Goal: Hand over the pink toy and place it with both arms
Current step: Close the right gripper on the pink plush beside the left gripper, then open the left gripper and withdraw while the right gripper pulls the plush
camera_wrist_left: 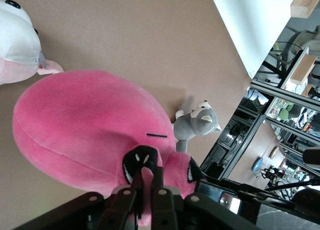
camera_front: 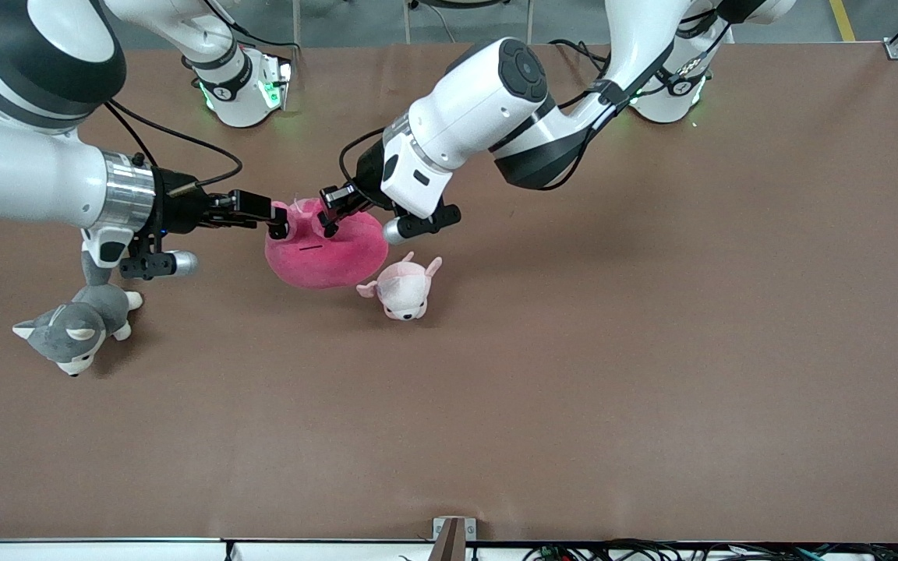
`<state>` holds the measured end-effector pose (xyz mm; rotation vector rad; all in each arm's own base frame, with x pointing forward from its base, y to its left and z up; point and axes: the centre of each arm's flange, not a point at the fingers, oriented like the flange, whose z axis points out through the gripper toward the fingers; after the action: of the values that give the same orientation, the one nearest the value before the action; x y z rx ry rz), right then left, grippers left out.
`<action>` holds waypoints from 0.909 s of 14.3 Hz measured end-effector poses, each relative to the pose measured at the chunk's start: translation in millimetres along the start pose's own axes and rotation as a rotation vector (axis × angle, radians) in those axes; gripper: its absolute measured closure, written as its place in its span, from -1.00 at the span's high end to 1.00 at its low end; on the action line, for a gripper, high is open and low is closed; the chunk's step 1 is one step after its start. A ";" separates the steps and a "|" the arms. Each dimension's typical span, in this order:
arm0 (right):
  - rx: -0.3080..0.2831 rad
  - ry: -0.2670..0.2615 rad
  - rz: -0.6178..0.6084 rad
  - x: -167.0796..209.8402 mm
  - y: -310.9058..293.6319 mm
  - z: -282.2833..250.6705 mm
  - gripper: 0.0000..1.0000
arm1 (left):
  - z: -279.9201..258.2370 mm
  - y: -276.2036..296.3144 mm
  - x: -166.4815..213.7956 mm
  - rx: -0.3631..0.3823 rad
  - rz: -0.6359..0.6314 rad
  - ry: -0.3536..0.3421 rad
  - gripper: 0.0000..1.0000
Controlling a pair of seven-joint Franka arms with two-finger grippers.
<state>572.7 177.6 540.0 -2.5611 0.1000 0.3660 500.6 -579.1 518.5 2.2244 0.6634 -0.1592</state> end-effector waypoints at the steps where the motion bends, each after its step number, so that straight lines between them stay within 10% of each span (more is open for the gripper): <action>1: 0.000 -0.001 0.000 -0.1 -0.1 0.1 0.40 | -0.2 0.2 -0.1 -0.001 0.000 0.000 -0.82; 7: -0.007 -0.018 -0.014 -4.2 -9.4 9.8 0.27 | -0.3 0.5 0.4 -0.003 0.000 0.001 -0.82; 13: -0.010 -0.029 -0.009 -3.6 -8.5 13.7 -0.79 | -0.3 0.4 1.2 -0.003 -0.001 0.001 -0.82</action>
<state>567.3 192.0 534.2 -2.5643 0.0766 0.4014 501.9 -578.6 518.6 2.2214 0.6653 -0.1571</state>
